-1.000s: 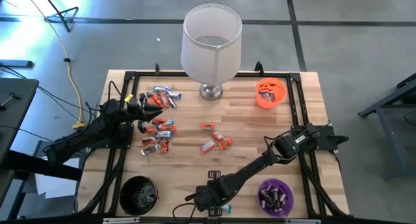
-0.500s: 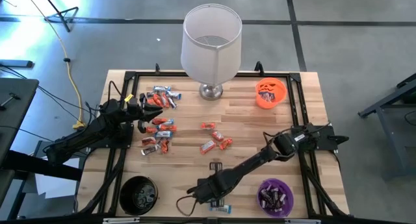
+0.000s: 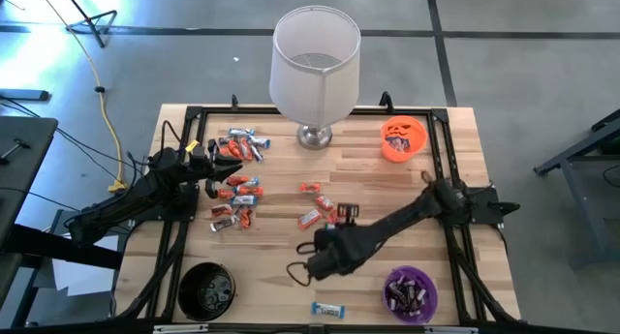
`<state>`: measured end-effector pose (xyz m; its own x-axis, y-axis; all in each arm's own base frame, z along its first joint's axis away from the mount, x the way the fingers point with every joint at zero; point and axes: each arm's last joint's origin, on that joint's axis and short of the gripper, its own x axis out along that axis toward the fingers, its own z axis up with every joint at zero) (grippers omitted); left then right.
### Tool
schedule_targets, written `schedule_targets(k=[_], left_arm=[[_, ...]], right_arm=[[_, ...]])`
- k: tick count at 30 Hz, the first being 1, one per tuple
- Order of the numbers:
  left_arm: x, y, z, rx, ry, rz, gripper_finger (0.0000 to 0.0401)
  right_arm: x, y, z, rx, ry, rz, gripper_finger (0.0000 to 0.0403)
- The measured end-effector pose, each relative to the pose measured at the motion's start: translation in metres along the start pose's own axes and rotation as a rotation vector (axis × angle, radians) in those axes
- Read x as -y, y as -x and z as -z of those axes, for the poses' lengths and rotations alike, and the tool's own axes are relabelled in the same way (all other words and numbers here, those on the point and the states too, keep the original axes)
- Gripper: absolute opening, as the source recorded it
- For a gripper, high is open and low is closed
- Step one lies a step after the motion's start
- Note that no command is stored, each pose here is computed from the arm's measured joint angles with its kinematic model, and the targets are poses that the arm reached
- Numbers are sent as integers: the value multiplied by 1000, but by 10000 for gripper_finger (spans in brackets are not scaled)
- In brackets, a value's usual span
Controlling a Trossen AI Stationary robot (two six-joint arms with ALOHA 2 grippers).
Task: Sort candy
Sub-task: Put the white chocolate bar into the orange bucket
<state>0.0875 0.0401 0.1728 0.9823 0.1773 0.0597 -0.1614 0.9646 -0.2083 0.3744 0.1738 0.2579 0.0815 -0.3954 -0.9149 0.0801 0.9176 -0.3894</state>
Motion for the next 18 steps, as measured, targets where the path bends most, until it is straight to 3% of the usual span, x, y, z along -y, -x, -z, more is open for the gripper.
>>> schedule_targets(k=[7,18], left_arm=[[0,0,0,0,0,0,64],[0,0,0,0,0,0,65]], right_arm=[[57,23,22,25,-89,-21,20],[171,-12,91,-129,-215,99,20]])
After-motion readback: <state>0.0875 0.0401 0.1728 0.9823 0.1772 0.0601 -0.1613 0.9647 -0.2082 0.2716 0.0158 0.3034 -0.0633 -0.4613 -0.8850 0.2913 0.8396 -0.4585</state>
